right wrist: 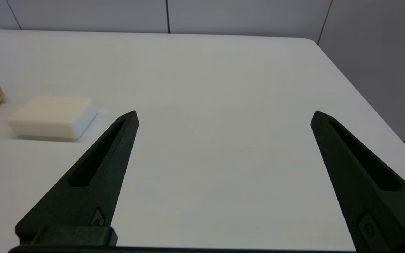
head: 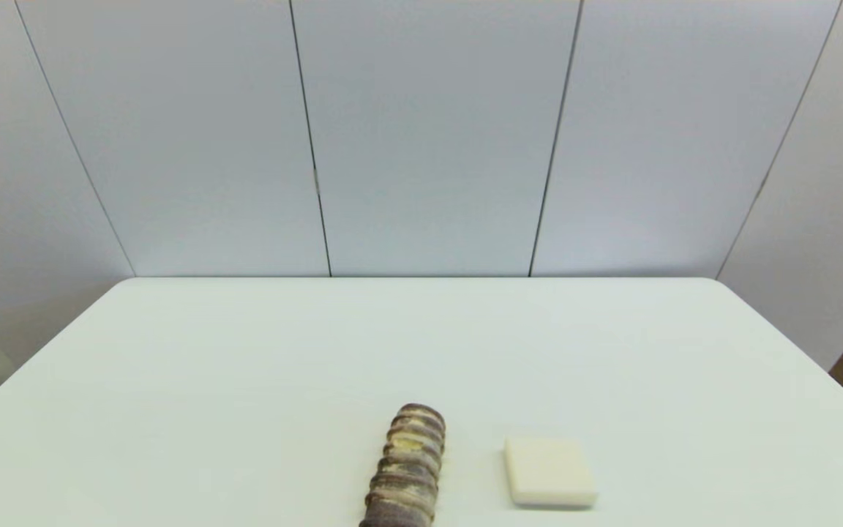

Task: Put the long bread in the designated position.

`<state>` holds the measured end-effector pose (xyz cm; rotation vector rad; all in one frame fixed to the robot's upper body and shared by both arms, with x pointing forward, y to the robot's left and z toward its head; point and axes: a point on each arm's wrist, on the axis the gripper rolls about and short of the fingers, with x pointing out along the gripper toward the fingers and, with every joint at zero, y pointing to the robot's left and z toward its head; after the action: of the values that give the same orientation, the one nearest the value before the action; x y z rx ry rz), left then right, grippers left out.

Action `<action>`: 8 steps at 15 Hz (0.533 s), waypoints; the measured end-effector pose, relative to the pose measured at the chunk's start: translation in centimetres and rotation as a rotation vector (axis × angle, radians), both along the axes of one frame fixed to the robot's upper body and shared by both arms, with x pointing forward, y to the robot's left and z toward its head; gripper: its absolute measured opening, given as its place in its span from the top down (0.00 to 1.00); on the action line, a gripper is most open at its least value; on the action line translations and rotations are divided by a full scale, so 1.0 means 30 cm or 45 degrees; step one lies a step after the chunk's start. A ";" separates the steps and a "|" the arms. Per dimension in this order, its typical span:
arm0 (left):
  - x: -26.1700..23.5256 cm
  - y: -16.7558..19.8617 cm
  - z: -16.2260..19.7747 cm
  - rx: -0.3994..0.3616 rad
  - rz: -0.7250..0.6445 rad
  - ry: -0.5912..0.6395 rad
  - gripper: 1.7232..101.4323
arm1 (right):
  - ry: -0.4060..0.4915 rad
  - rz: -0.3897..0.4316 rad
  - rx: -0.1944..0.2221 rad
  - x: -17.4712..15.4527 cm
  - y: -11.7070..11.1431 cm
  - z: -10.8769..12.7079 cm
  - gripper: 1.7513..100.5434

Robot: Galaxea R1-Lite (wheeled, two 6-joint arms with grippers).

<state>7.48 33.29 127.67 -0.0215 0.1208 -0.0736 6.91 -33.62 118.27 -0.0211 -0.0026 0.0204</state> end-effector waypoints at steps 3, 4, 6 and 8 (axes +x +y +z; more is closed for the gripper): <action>-0.023 0.000 -0.060 -0.048 0.024 -0.091 0.04 | 0.000 0.000 0.000 0.000 0.000 0.000 0.03; -0.029 -0.001 -0.069 -0.084 0.029 -0.101 0.04 | 0.000 0.001 0.000 0.000 0.000 0.000 0.03; -0.037 -0.001 -0.078 -0.103 0.034 -0.122 0.04 | 0.000 0.001 0.000 0.000 0.000 0.000 0.03; -0.044 -0.001 -0.082 -0.100 0.034 -0.140 0.04 | 0.000 0.001 0.001 0.000 0.000 0.000 0.03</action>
<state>6.15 33.27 125.20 -0.0971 0.0077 -0.0525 6.91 -33.61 118.27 -0.0207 -0.0026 0.0208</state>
